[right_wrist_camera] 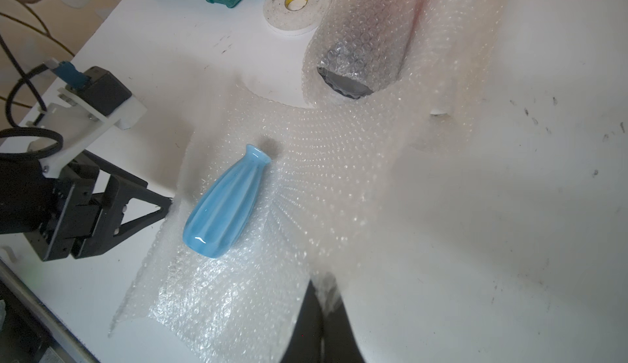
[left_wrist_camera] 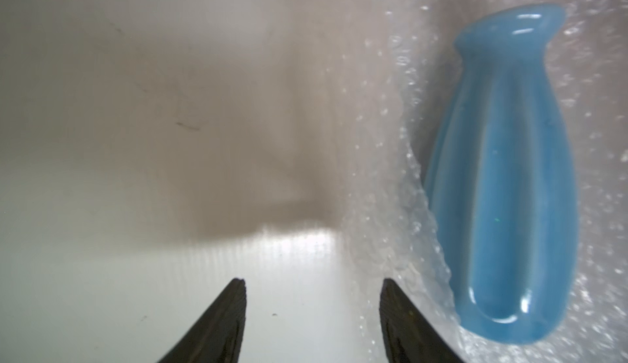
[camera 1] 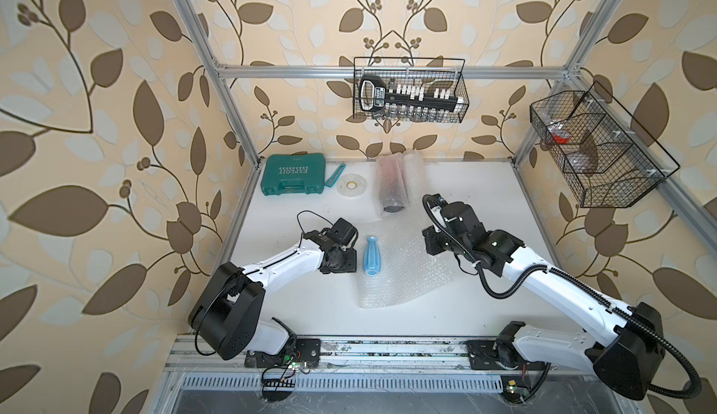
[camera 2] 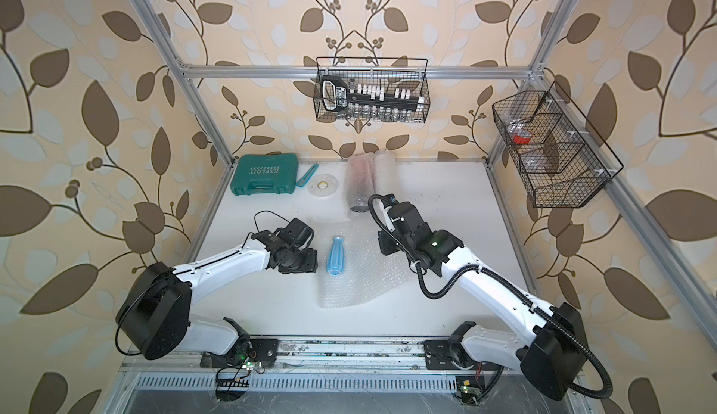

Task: Unwrap the vase from the bubble wrap
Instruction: Unwrap the bubble wrap at the center of the board, then place the bubble wrap at the center of the board, then pick up the vase from the bubble wrap.

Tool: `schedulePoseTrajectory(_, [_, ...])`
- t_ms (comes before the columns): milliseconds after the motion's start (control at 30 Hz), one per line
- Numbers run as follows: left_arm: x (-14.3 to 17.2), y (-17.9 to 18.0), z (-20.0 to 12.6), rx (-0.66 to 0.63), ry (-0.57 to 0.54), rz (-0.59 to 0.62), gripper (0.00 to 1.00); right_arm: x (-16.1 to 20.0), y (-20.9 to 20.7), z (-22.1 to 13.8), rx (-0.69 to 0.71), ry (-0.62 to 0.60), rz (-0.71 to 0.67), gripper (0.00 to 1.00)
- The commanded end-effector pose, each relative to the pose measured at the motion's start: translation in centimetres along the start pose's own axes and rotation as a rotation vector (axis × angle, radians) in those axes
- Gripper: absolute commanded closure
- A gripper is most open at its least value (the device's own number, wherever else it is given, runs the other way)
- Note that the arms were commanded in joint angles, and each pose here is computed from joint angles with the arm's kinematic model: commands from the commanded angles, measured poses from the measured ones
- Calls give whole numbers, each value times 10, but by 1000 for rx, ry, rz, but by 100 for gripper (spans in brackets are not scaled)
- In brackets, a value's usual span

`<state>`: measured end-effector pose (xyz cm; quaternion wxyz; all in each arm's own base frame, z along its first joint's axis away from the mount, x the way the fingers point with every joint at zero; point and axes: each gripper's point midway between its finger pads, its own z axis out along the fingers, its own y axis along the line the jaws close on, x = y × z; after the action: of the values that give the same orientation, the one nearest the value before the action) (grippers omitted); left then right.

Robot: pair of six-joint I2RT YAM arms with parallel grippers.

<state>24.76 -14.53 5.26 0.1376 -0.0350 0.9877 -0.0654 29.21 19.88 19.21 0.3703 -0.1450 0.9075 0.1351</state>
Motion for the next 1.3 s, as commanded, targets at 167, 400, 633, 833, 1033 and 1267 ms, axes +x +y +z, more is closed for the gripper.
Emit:
schedulePoseTrajectory(167, [-43, 19, -66, -89, -261, -42, 34, 4, -4, 6, 30, 23, -5, 100])
schedulePoseTrajectory(400, [-47, -50, -90, 271, -249, 80, 22, 9, -4, 10, 30, 34, -4, 100])
schedulePoseTrajectory(633, [-29, -73, -68, 315, -14, 80, 18, 11, -4, 12, 27, 39, -2, 100])
schedulePoseTrajectory(833, [-21, -83, -42, 325, 96, 67, 14, 14, -3, 17, 25, 51, -2, 100])
schedulePoseTrajectory(1033, [-19, -95, -25, 361, 151, 64, 14, 17, -3, 20, 24, 61, -1, 100])
schedulePoseTrajectory(1267, [-15, -105, -10, 385, 201, 50, 17, 21, -3, 23, 21, 70, 1, 100])
